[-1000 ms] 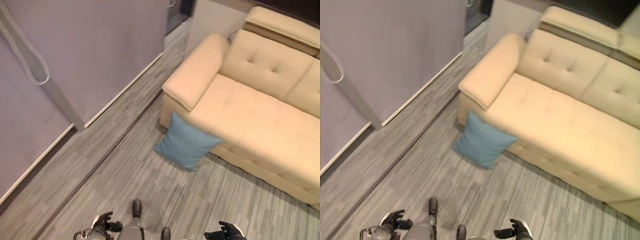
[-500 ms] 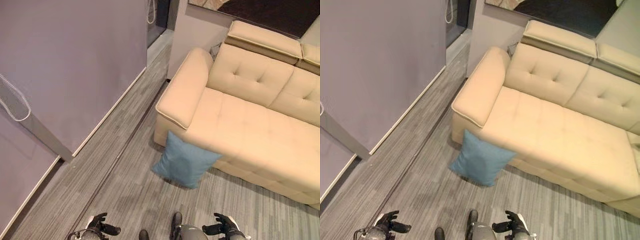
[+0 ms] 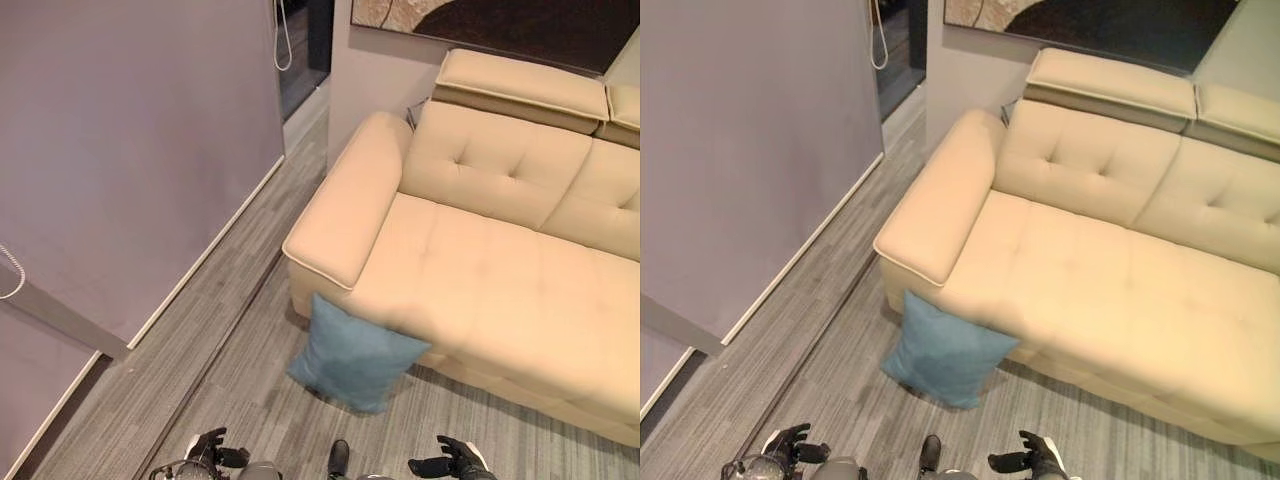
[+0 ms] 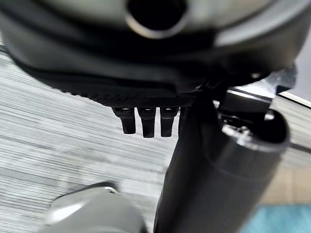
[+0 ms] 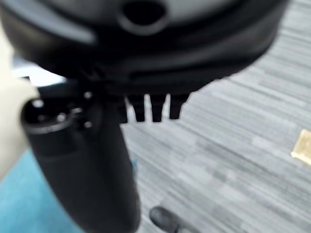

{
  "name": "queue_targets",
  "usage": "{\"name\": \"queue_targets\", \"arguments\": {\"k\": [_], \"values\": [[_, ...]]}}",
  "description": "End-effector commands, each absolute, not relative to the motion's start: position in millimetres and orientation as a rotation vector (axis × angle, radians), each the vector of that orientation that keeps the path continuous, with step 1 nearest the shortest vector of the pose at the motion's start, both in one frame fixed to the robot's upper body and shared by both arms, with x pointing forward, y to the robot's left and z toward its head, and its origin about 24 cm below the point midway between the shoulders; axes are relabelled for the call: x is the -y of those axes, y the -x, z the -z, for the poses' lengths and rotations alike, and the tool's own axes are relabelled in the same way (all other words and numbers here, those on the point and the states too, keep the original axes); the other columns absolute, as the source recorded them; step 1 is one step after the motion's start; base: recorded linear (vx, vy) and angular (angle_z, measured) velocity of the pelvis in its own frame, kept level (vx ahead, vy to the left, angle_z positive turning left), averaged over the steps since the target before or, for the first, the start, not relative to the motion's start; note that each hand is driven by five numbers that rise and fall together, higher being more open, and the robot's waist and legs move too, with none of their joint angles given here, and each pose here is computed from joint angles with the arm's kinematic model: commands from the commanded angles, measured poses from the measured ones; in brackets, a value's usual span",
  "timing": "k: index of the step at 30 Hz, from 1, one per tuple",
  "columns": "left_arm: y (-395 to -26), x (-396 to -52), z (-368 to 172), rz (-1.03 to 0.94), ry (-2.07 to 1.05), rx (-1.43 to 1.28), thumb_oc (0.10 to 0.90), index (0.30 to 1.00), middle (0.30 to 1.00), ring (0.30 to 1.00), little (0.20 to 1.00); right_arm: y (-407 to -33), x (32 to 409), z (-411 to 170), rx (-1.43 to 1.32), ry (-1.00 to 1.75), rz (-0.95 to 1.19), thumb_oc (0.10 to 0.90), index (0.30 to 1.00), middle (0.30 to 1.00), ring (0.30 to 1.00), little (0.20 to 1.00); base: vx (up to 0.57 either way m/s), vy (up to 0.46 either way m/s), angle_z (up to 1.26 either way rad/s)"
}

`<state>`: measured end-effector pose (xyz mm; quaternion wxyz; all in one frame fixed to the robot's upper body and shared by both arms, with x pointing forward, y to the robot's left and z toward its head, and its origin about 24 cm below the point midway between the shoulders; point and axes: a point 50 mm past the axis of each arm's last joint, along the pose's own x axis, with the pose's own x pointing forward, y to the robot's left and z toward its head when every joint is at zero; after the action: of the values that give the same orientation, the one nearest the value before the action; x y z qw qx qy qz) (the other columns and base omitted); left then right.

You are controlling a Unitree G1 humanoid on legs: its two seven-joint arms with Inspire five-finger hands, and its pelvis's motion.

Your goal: Pick up all the scattered cushions and arrange them neatly on the sofa.

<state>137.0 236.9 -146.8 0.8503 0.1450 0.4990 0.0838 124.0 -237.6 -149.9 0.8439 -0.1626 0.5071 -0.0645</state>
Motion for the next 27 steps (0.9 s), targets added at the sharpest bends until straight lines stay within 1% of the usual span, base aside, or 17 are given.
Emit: {"name": "queue_targets", "arguments": {"k": [1, 8, 12, 13, 14, 15, 16, 17, 19, 20, 21, 23, 24, 25, 26, 27], "values": [[-146.6, -246.3, 140.3, -0.211, -0.321, -1.0, 0.8, 0.9, 0.9, 0.9, 0.9, -124.9, 258.4, 143.3, -1.044, 0.4, 0.19, 0.8, 0.9, 0.9, 0.9, 0.9, 0.15, 0.072, -0.33], [-142.9, -248.8, 141.4, -0.206, -0.331, -1.019, 0.8, 0.9, 0.9, 0.9, 0.9, -127.2, 257.5, 142.5, -1.034, 0.406, 0.177, 0.8, 0.9, 0.9, 0.9, 0.9, 0.13, 0.133, -0.55], [-145.5, -256.0, 138.0, -0.226, -0.339, -1.004, 0.8, 0.9, 0.9, 0.9, 0.9, -139.2, 253.6, 139.0, -0.992, 0.383, 0.184, 0.8, 0.9, 0.9, 0.9, 0.9, 0.03, 0.187, -0.41], [-150.6, -261.0, 133.9, -0.258, -0.33, -0.974, 0.8, 0.9, 0.9, 0.9, 0.9, -153.0, 251.3, 133.3, -0.937, 0.356, 0.2, 0.8, 0.9, 0.9, 0.9, 0.9, -0.07, 0.182, -0.83], [-153.5, -263.4, 131.6, -0.273, -0.325, -0.957, 0.8, 0.9, 0.9, 0.9, 0.9, -159.3, 250.7, 130.3, -0.912, 0.347, 0.206, 0.8, 0.9, 0.9, 0.9, 0.9, -0.17, 0.192, -1.03], [-162.1, -268.7, 125.2, -0.312, -0.31, -0.909, 0.8, 0.9, 0.9, 0.9, 0.9, -176.4, 250.3, 121.3, -0.844, 0.329, 0.226, 0.8, 0.9, 0.9, 0.9, 0.9, -0.14, 0.095, -0.85], [-162.2, -268.6, 125.2, -0.312, -0.31, -0.909, 0.8, 0.9, 0.9, 0.9, 0.9, -176.5, 250.3, 121.3, -0.843, 0.329, 0.226, 0.8, 0.9, 0.9, 0.9, 0.9, -0.2, 0.084, -0.78], [-169.2, -270.8, 120.4, -0.334, -0.298, -0.872, 0.8, 0.9, 0.9, 0.9, 0.9, -188.1, 249.8, 114.5, -0.796, 0.324, 0.233, 0.8, 0.9, 0.9, 0.9, 0.9, -0.19, 0.037, -0.44], [-190.9, -273.8, 105.2, -0.404, -0.244, -0.751, 0.8, 0.9, 0.9, 0.9, 0.9, -221.6, 249.0, 89.9, -0.638, 0.319, 0.266, 0.8, 0.9, 0.9, 0.9, 0.9, -0.37, 0.019, -0.3], [-199.8, -273.2, 99.2, -0.425, -0.22, -0.705, 0.8, 0.9, 0.9, 0.9, 0.9, -231.8, 249.4, 80.9, -0.586, 0.317, 0.288, 0.8, 0.9, 0.9, 0.9, 0.9, -0.27, -0.009, -0.44], [-199.9, -273.1, 99.2, -0.425, -0.219, -0.705, 0.8, 0.9, 0.9, 0.9, 0.9, -231.9, 249.5, 80.8, -0.586, 0.317, 0.288, 0.8, 0.9, 0.9, 0.9, 0.9, -0.16, -0.006, -0.35], [-218.8, -269.0, 85.6, -0.458, -0.17, -0.604, 0.8, 0.9, 0.9, 0.9, 0.9, -249.5, 248.7, 62.7, -0.482, 0.302, 0.334, 0.8, 0.9, 0.9, 0.9, 0.9, -0.18, -0.002, -0.1], [-235.5, -263.9, 73.6, -0.489, -0.122, -0.526, 0.8, 0.9, 0.9, 0.9, 0.9, -270.6, 244.4, 39.3, -0.36, 0.294, 0.364, 0.8, 0.9, 0.9, 0.9, 0.9, -0.18, -0.007, -0.06], [-235.6, -263.8, 73.6, -0.489, -0.122, -0.526, 0.8, 0.9, 0.9, 0.9, 0.9, -270.6, 244.4, 39.3, -0.36, 0.294, 0.364, 0.8, 0.9, 0.9, 0.9, 0.9, -0.14, -0.037, -0.06], [-251.5, -256.0, 62.5, -0.495, -0.078, -0.462, 0.8, 0.9, 0.9, 0.9, 0.9, -284.3, 241.2, 21.6, -0.274, 0.28, 0.391, 0.8, 0.9, 0.9, 0.9, 0.9, -0.08, -0.029, -0.06], [-259.7, -251.1, 56.7, -0.494, -0.059, -0.431, 0.8, 0.9, 0.9, 0.9, 0.9, -292.2, 239.3, 11.0, -0.224, 0.265, 0.411, 0.8, 0.9, 0.9, 0.9, 0.9, -0.08, -0.029, -0.03]]}}
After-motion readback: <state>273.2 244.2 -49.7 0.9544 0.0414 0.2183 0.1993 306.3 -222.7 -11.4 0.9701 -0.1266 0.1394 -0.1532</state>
